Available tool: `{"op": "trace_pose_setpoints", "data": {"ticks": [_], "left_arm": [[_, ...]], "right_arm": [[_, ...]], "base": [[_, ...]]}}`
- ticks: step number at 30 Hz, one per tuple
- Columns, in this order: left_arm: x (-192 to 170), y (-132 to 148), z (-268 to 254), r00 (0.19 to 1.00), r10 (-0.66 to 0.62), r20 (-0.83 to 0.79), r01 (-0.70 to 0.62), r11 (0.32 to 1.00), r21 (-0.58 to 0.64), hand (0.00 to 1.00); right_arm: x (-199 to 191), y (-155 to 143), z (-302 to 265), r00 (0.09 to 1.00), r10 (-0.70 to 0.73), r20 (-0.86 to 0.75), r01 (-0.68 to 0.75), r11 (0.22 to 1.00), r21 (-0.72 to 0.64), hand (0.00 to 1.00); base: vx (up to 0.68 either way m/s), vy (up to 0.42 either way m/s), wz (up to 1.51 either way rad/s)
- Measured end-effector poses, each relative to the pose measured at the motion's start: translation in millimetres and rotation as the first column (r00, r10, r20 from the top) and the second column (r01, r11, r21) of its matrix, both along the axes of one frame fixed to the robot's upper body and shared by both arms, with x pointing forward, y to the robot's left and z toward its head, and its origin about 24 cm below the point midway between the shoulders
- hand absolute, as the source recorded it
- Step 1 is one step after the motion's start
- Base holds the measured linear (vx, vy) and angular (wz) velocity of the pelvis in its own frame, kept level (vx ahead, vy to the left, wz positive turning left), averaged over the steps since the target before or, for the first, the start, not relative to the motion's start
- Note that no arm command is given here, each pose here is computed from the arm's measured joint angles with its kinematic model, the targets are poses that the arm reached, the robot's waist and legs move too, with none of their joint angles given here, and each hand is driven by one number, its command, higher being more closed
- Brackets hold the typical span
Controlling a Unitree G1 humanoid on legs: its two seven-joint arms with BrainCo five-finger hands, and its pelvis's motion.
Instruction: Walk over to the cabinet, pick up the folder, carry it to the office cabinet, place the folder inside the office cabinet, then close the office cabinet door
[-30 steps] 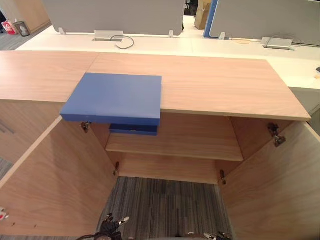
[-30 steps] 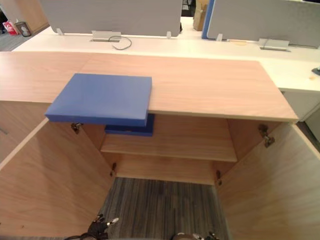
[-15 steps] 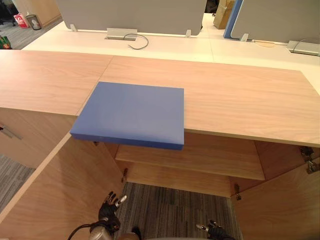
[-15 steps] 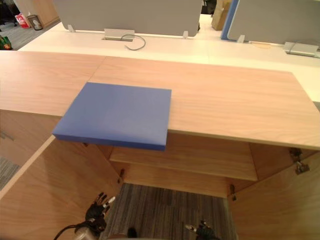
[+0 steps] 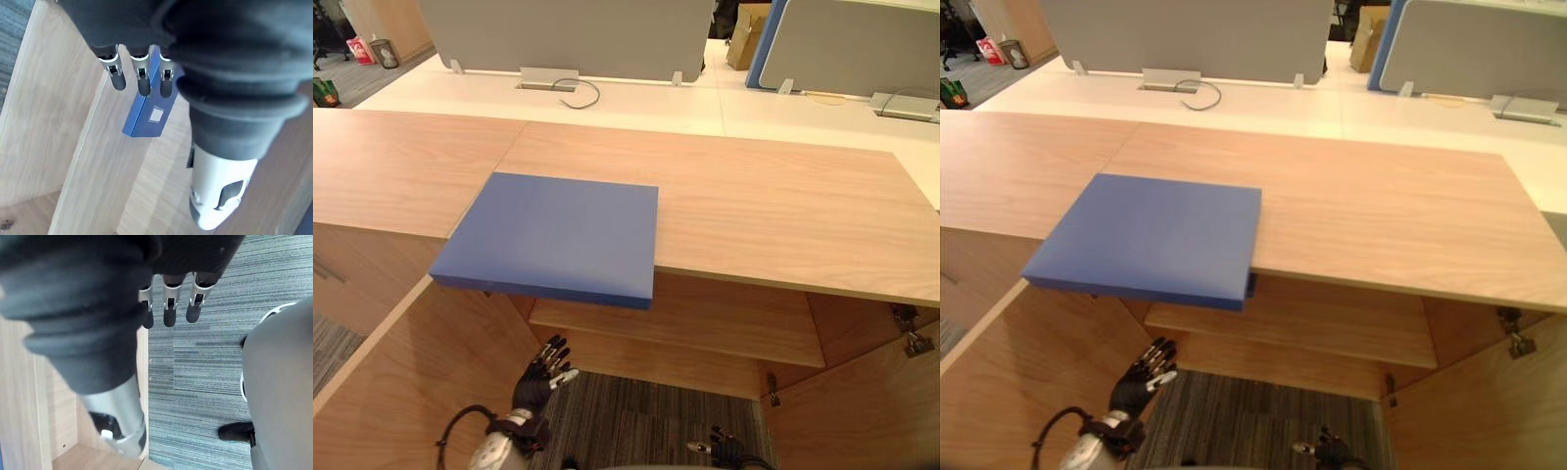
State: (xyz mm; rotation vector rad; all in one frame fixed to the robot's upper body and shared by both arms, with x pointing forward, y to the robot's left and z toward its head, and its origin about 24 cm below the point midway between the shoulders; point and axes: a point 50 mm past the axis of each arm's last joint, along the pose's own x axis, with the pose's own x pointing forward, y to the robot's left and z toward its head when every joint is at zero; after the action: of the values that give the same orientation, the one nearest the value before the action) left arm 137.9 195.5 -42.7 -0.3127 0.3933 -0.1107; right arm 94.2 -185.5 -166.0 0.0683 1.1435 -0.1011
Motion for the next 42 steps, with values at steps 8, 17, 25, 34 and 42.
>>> {"op": "trace_pose_setpoints", "data": {"ticks": [8,17,25,34,42], "left_arm": [[-42.0,4.9,-31.6,0.969,0.041,-0.245,-0.030,0.998,0.048,0.00],[-47.7,31.5,-3.7,0.969,0.184,-0.165,-0.155,0.972,0.175,0.00],[10.4,36.8,125.8,0.725,0.454,0.517,-0.572,0.816,0.086,0.00],[8.6,25.0,213.8,0.337,0.285,0.897,-0.799,0.590,0.113,0.00],[28.0,-9.9,245.6,0.267,-0.357,0.895,-0.801,0.434,0.412,0.00]], "right_arm": [[48.1,21.7,8.6,0.988,0.155,0.022,-0.155,0.988,0.019,0.00],[39.5,21.6,5.4,0.994,0.105,-0.015,-0.104,0.993,0.049,0.00],[15.7,27.7,-2.0,0.996,0.046,-0.077,-0.039,0.995,0.091,0.00],[16.3,23.8,-1.8,0.998,0.002,-0.057,0.002,0.998,0.057,0.00],[17.8,27.0,-1.8,0.995,0.080,-0.058,-0.078,0.996,0.041,0.00]], "base": [[-0.03,-0.033,0.07],[-0.07,0.017,0.14],[-0.13,0.021,0.18],[-0.08,0.031,0.17],[0.01,0.007,-0.15]]}}
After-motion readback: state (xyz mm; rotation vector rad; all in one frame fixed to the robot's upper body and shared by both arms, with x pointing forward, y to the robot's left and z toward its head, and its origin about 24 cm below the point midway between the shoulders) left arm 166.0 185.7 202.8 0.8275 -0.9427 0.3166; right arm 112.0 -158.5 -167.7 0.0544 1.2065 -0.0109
